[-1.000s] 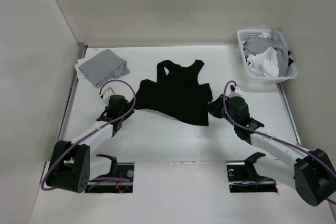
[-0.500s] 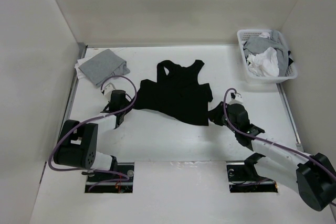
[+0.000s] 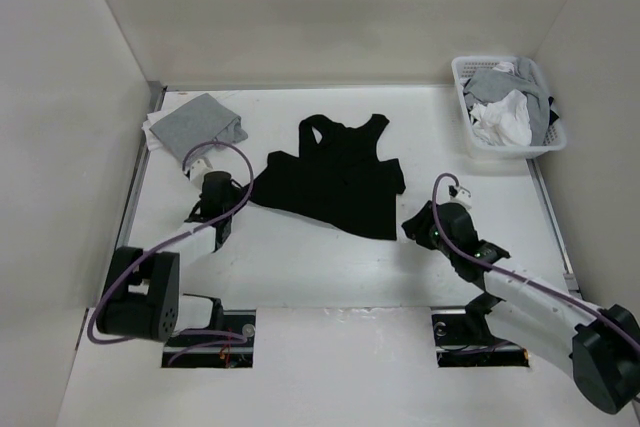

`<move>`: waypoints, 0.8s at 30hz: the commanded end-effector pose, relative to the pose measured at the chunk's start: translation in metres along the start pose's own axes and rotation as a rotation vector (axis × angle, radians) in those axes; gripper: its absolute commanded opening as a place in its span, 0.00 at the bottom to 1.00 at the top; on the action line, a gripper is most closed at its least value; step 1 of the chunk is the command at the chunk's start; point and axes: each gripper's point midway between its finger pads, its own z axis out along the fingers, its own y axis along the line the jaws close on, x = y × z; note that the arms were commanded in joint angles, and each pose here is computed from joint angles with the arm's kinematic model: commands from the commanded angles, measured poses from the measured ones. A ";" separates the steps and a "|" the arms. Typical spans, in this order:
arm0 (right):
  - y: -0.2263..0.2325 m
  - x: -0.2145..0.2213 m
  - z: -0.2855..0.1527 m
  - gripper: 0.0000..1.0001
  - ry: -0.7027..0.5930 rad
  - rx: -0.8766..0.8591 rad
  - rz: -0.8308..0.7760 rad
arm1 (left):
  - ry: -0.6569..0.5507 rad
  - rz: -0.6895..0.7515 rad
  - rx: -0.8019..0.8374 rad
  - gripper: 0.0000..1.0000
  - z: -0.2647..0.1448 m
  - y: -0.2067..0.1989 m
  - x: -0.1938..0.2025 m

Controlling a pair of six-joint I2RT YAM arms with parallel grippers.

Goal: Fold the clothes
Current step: Flatten the tank top out

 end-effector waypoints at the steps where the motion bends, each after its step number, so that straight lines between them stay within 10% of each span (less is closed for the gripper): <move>1: -0.012 -0.001 0.001 0.44 0.004 0.096 0.027 | -0.076 -0.043 0.086 0.02 -0.016 -0.017 -0.018; 13: 0.013 0.028 0.025 0.41 0.128 0.042 0.027 | 0.007 -0.070 0.149 0.02 -0.019 -0.018 0.003; 24: 0.010 0.036 0.032 0.12 0.182 0.062 0.062 | 0.006 -0.090 0.170 0.02 -0.021 -0.023 0.000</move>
